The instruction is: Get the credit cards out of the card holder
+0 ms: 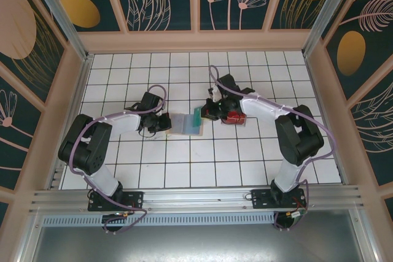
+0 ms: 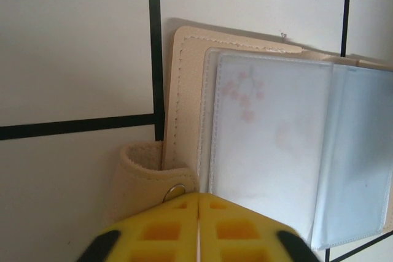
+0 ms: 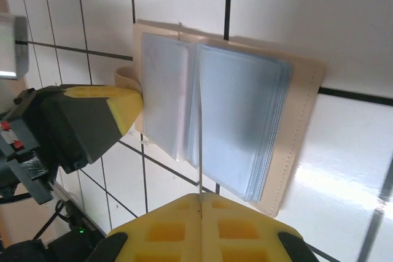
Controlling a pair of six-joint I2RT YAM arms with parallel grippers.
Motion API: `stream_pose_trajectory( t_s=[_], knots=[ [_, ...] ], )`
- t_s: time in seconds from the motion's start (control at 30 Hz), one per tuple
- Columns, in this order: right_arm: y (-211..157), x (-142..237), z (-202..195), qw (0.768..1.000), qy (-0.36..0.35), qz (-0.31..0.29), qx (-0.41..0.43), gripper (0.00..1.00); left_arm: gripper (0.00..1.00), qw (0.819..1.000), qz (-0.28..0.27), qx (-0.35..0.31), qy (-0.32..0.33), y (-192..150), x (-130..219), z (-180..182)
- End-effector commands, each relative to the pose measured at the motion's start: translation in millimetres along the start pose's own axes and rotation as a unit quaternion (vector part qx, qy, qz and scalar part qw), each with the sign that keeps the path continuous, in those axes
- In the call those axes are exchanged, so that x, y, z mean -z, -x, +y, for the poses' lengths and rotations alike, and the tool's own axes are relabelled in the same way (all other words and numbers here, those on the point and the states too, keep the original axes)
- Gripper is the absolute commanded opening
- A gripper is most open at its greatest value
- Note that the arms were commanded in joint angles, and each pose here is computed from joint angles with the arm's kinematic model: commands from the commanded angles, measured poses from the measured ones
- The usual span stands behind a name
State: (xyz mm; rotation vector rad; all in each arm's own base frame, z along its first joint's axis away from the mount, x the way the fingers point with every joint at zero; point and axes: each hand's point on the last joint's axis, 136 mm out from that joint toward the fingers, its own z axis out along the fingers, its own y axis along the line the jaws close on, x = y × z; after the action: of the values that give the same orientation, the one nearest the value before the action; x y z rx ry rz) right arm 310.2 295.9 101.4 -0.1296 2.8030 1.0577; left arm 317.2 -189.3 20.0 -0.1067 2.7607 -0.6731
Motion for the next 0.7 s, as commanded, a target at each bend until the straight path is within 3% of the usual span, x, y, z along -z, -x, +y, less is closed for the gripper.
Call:
stream_pose_trajectory(
  t_s=[0.0, 0.03, 0.1, 0.27, 0.33, 0.5, 0.67],
  knots=[
    [12, 39, 5, 0.994, -0.064, -0.022, 0.088, 0.00, 0.26, 1.000, -0.022, -0.005, -0.007, 14, 19, -15],
    [16, 48, 5, 0.990, -0.086, -0.029, 0.111, 0.00, 0.40, 0.999, -0.032, -0.007, -0.011, 19, 24, -19],
    [24, 64, 2, 0.980, -0.125, -0.040, 0.150, 0.00, 0.57, 0.998, -0.050, -0.011, -0.018, 28, 32, -26],
    [39, 101, -9, 0.937, -0.219, -0.071, 0.263, 0.00, 0.89, 0.995, -0.092, -0.022, -0.042, 49, 52, -44],
    [38, 114, -14, 0.911, -0.249, -0.067, 0.322, 0.00, 0.96, 0.993, -0.110, -0.026, -0.046, 56, 59, -48],
    [43, 139, -44, 0.833, -0.358, -0.044, 0.420, 0.00, 0.99, 0.990, -0.129, -0.032, -0.051, 62, 66, -53],
    [37, 137, -75, 0.753, -0.437, 0.010, 0.492, 0.00, 0.98, 0.990, -0.131, -0.034, -0.050, 62, 66, -51]
  ],
)
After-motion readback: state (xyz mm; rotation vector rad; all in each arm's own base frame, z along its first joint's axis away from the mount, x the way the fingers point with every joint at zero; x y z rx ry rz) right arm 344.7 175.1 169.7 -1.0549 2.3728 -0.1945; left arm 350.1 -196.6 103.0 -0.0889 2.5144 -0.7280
